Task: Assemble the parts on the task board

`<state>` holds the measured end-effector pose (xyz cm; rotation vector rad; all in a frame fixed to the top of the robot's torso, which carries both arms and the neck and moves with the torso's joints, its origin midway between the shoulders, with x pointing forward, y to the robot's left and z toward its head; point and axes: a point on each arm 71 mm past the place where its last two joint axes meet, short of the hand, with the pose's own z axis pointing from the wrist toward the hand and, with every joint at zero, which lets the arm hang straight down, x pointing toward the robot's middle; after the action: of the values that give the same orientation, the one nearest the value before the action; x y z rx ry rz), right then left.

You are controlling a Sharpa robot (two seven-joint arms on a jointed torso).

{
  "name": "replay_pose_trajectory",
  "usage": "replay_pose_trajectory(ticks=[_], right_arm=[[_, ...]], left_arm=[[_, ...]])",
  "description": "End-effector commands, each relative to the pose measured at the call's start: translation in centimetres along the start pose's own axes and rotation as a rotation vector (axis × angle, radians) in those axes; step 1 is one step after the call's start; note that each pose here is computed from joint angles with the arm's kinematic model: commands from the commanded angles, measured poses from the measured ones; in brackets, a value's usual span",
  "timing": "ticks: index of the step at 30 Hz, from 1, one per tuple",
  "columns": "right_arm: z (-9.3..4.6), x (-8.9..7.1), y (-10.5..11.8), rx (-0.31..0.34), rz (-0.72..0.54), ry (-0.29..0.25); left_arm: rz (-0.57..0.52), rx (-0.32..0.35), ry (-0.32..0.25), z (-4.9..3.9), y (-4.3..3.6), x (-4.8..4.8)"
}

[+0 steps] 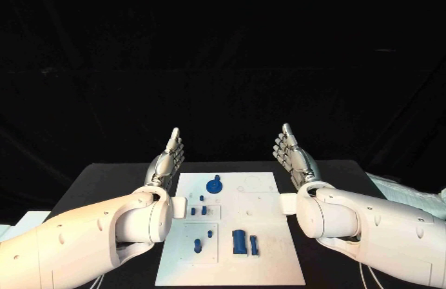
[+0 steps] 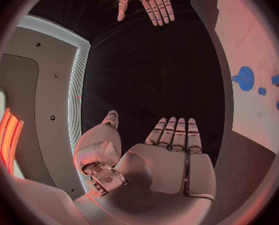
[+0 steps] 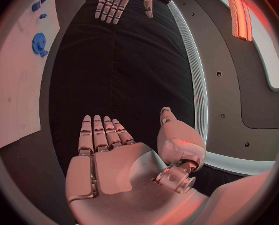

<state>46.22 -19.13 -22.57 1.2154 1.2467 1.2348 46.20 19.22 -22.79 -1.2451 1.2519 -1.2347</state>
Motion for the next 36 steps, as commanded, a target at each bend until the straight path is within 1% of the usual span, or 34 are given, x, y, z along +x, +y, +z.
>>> replay_pose_trajectory(ticks=[1, 36], right_arm=[[-0.05, -0.11, 0.15, -0.02, -0.002, -0.02], [-0.05, -0.11, 0.15, -0.02, -0.002, -0.02]], left_arm=[[0.019, 0.041, -0.016, -0.04, -0.37, -0.01], [0.019, 0.041, -0.016, -0.04, -0.37, -0.01]])
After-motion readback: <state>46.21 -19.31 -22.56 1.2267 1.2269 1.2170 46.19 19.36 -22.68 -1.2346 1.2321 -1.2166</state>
